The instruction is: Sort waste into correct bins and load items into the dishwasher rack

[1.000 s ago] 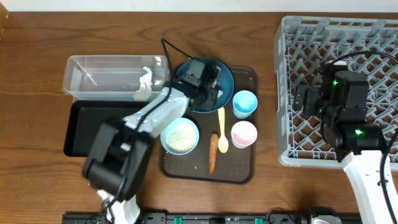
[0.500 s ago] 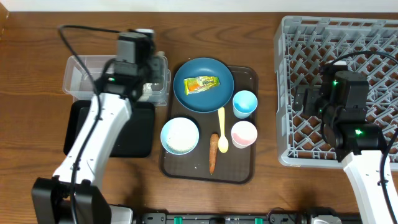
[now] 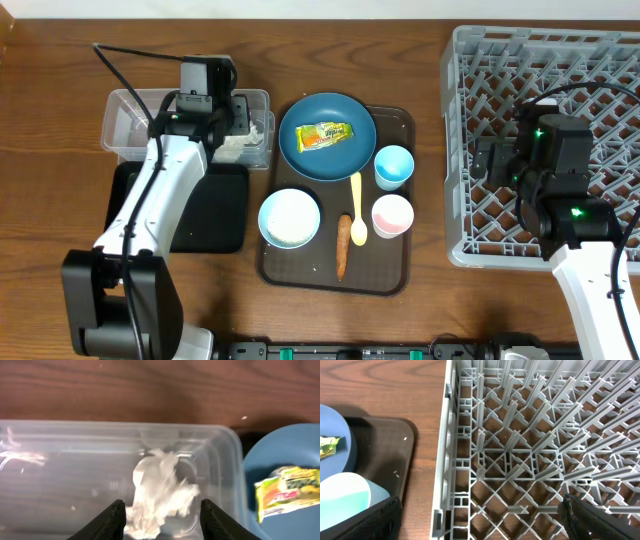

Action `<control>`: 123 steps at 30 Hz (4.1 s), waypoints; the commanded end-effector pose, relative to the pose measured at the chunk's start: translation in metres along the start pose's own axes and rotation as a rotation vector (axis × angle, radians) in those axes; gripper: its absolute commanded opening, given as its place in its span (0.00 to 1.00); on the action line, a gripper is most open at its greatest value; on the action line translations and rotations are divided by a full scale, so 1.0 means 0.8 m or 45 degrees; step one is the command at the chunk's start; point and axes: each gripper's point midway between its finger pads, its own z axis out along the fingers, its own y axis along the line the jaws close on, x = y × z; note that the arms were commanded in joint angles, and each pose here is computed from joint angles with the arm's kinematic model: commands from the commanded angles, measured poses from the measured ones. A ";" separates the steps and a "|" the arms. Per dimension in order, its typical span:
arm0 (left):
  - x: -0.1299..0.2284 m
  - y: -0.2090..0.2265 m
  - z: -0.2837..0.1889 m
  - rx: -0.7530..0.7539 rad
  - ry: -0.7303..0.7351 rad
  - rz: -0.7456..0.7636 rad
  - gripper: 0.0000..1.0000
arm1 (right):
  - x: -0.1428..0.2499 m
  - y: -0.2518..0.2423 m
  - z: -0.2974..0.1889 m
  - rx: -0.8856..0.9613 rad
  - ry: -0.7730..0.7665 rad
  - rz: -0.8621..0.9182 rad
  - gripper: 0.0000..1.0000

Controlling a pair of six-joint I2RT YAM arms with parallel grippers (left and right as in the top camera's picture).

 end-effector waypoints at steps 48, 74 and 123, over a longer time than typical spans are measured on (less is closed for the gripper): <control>0.115 -0.251 0.121 0.485 0.018 0.954 0.70 | -0.010 0.003 -0.004 -0.009 -0.020 0.009 0.99; 0.129 -0.241 0.141 0.447 0.065 0.934 0.54 | -0.005 0.003 -0.004 -0.008 -0.002 0.008 0.99; -0.007 0.077 0.008 -0.172 -0.018 -0.091 0.40 | -0.005 0.003 -0.004 -0.008 -0.002 0.008 0.99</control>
